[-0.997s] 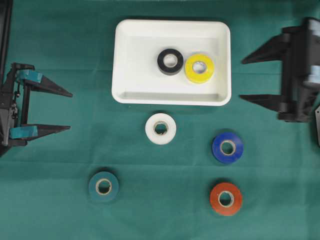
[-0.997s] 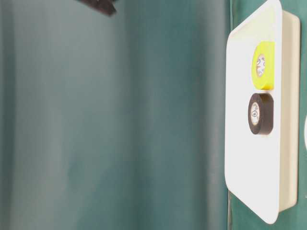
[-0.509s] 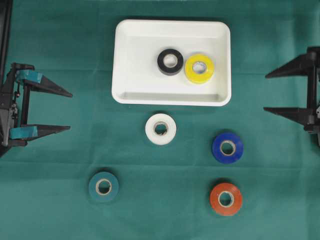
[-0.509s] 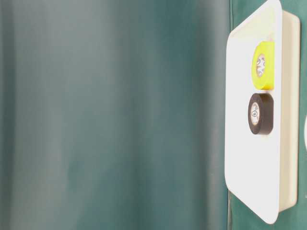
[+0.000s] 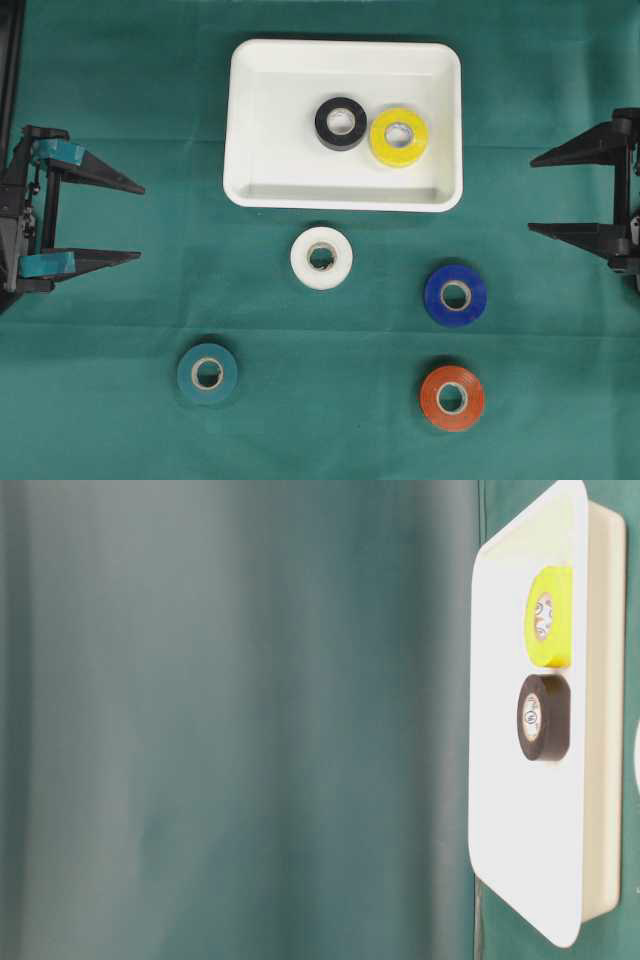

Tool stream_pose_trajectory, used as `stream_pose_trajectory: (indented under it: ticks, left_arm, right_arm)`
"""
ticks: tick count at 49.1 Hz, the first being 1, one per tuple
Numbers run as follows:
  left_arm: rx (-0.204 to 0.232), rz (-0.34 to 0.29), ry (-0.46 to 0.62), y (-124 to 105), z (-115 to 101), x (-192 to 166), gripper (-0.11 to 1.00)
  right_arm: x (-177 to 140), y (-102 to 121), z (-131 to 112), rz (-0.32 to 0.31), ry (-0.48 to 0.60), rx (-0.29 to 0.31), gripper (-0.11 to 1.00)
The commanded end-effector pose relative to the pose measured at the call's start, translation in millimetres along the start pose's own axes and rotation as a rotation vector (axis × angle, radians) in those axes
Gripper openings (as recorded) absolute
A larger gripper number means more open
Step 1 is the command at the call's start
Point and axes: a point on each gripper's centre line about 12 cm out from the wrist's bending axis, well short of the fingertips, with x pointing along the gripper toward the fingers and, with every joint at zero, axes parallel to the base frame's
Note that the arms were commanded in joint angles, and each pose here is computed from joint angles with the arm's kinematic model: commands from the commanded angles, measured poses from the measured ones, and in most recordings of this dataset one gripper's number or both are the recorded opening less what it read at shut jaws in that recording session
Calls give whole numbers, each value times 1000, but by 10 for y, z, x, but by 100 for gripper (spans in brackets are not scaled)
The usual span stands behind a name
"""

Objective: Pick up the tape from a random location and place it into the white case.
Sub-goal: 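Move the left gripper out toward the red tape roll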

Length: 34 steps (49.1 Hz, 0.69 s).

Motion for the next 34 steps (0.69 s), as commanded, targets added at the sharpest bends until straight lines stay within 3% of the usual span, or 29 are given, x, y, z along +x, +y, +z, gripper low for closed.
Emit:
stream_pose_trajectory:
  ticks: [1, 18, 34]
  left_arm:
    - [-2, 2, -8, 6, 44, 7, 97]
    - [1, -9, -18, -15, 66, 4, 97]
    - [27, -106, -31, -216, 90, -6, 97]
  right_arm:
    - [9, 3, 38, 0, -6, 8, 86]
    - [9, 3, 42, 0, -6, 8, 86]
    - [9, 3, 42, 0, -6, 5, 86]
